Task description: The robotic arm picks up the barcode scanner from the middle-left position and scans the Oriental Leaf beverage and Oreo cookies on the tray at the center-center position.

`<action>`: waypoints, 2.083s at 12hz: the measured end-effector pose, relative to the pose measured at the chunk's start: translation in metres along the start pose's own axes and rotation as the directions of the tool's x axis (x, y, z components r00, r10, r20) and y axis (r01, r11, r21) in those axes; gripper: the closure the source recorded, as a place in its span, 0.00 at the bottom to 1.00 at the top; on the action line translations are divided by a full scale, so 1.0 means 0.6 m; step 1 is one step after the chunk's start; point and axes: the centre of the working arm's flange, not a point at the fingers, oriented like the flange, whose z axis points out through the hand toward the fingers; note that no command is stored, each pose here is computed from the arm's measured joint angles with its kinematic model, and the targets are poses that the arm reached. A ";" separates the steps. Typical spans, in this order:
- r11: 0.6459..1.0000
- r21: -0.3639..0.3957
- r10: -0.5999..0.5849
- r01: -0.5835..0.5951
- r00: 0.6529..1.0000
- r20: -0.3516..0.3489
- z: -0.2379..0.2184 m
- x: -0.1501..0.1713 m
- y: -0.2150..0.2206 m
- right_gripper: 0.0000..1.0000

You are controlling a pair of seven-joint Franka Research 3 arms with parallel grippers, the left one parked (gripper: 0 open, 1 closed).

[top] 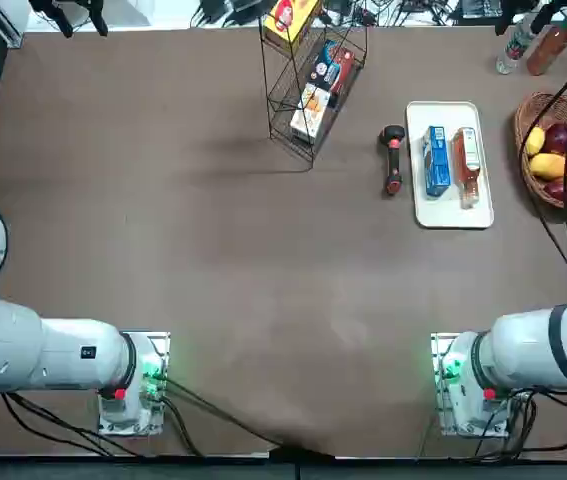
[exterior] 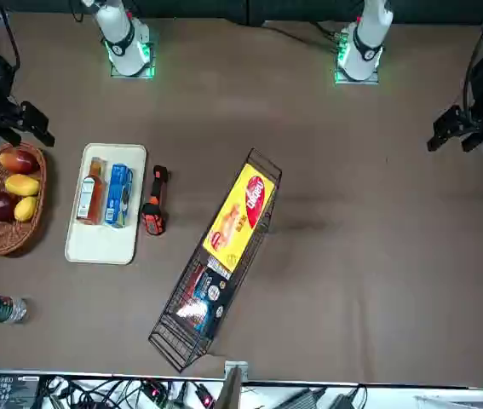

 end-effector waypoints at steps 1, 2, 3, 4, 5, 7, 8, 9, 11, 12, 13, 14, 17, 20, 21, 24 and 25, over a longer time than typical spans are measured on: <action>1.000 0.000 0.000 0.000 1.000 0.000 0.000 0.000 0.000 0.00; 1.000 0.000 -0.001 0.001 1.000 -0.001 0.000 0.000 -0.001 0.00; 1.000 0.000 -0.002 0.002 1.000 -0.003 -0.001 0.000 -0.002 0.00; 1.000 0.000 -0.004 0.004 1.000 -0.004 -0.002 0.000 -0.003 0.00; 1.000 0.000 -0.008 0.008 1.000 -0.004 -0.002 0.001 -0.008 0.00; 1.000 0.002 -0.031 0.031 0.999 0.016 0.014 0.006 -0.033 0.00; 0.999 0.002 -0.038 0.038 0.999 0.037 0.034 0.010 -0.052 0.00; 0.999 0.003 -0.047 0.047 0.998 0.053 0.061 0.017 -0.074 0.00; 0.999 0.003 -0.042 0.042 0.998 0.050 0.126 0.030 -0.123 0.00; 0.999 0.004 -0.037 0.036 0.998 0.041 0.162 0.033 -0.151 0.00; 0.999 0.005 -0.034 0.034 0.999 0.030 0.197 0.031 -0.180 0.00; 0.999 0.007 -0.031 0.031 0.999 0.017 0.231 0.026 -0.210 0.00; 0.999 0.014 -0.044 0.044 0.999 0.007 0.343 0.004 -0.289 0.00; 0.998 0.027 -0.050 0.050 0.999 -0.007 0.411 0.001 -0.335 0.00; 0.998 0.032 -0.054 0.054 0.998 -0.018 0.433 -0.001 -0.342 0.00; 0.997 0.044 -0.054 0.056 0.997 -0.046 0.491 -0.017 -0.339 0.00; 0.998 0.045 -0.051 0.053 0.997 -0.051 0.509 -0.025 -0.335 0.00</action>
